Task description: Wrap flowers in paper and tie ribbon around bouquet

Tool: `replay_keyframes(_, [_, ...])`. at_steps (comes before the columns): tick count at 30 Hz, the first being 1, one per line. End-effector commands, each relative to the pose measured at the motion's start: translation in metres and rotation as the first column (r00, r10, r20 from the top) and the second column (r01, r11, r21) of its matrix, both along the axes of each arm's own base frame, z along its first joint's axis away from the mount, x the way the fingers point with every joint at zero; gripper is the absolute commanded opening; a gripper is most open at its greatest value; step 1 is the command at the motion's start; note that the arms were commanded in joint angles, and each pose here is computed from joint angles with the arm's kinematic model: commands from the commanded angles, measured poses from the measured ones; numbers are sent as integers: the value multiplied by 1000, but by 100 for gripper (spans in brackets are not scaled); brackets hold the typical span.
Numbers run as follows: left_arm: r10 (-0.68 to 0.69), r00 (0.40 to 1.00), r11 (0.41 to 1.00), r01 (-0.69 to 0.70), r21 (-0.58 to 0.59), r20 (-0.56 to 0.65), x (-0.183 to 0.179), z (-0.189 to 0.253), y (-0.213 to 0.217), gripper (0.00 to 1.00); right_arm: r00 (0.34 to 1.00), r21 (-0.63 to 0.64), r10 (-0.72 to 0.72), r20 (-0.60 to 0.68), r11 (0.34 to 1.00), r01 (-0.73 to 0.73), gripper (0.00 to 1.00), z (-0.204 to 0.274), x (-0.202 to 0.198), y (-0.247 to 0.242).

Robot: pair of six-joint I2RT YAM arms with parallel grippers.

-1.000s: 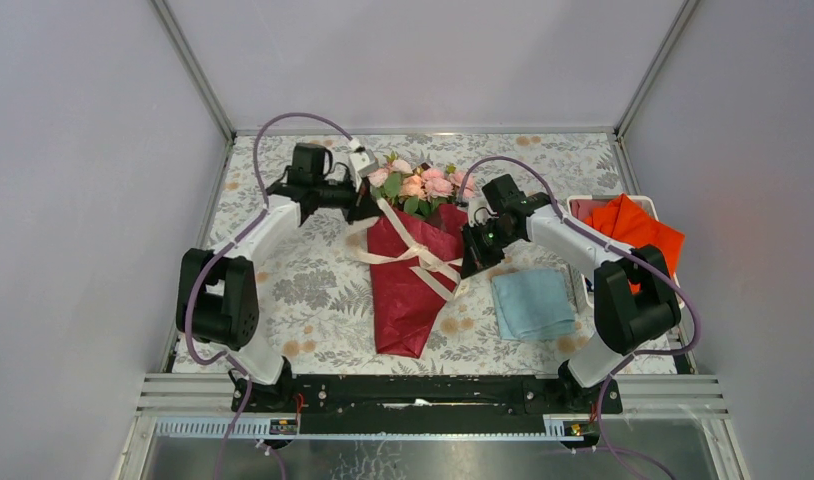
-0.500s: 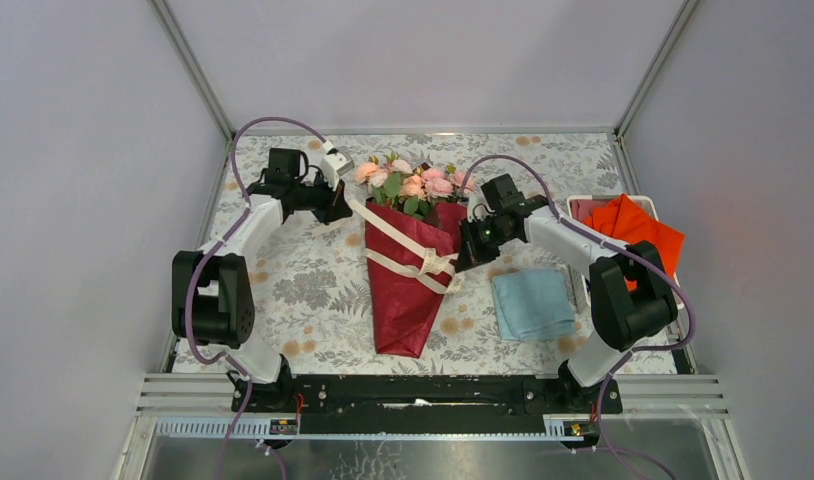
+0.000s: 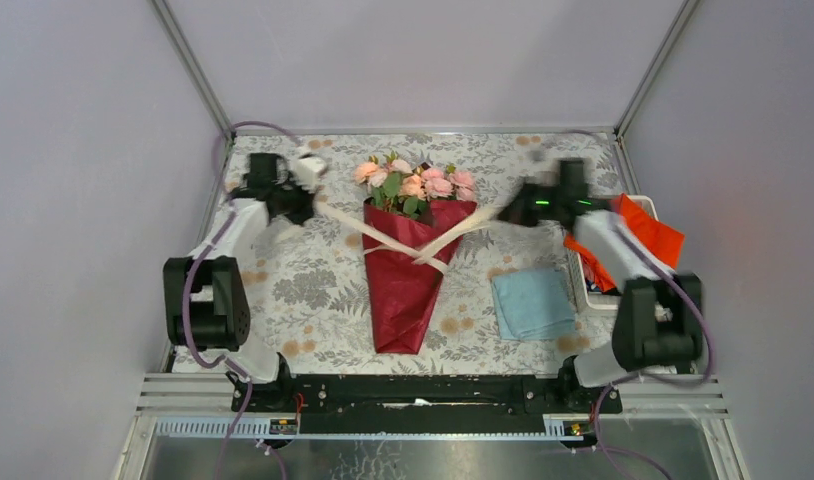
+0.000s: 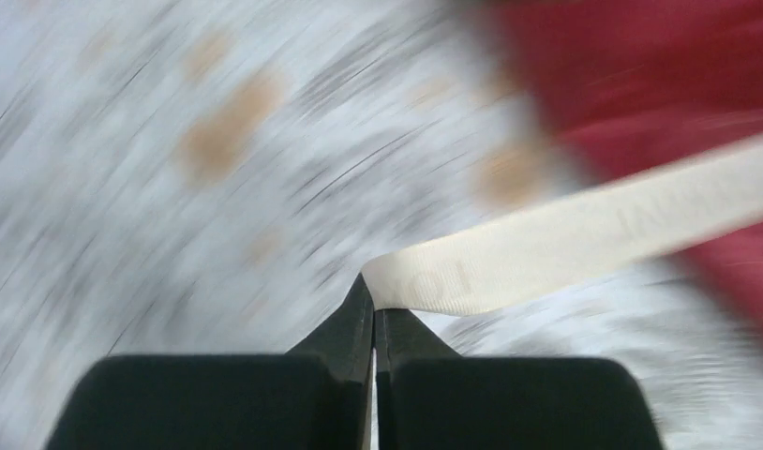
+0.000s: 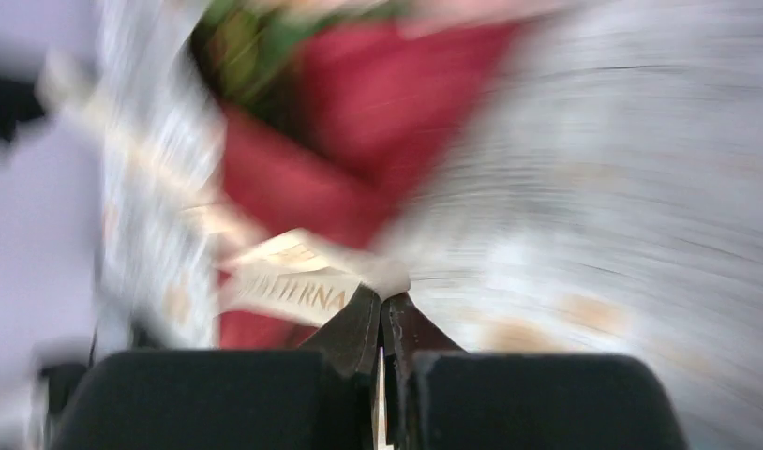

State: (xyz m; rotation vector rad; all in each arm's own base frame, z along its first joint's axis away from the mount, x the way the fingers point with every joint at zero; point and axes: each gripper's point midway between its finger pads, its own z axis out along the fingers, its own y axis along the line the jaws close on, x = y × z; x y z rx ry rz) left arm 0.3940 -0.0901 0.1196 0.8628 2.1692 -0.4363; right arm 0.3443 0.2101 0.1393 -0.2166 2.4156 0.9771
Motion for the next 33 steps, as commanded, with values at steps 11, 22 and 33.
replay_keyframes(11, [744, 666, 548, -657, 518, 57, -120, -62, 359, 0, 311, 153, -937, 160, 335, 930, 0, 23, -13, -332])
replay_keyframes(22, [740, 670, 545, -649, 531, 60, -117, -71, 365, 0, 283, 183, -948, 147, 307, 934, 0, 29, -15, -357])
replay_keyframes(33, [743, 666, 529, -650, 545, 74, -119, -69, 374, 0, 282, 188, -949, 141, 305, 934, 0, 27, -17, -364])
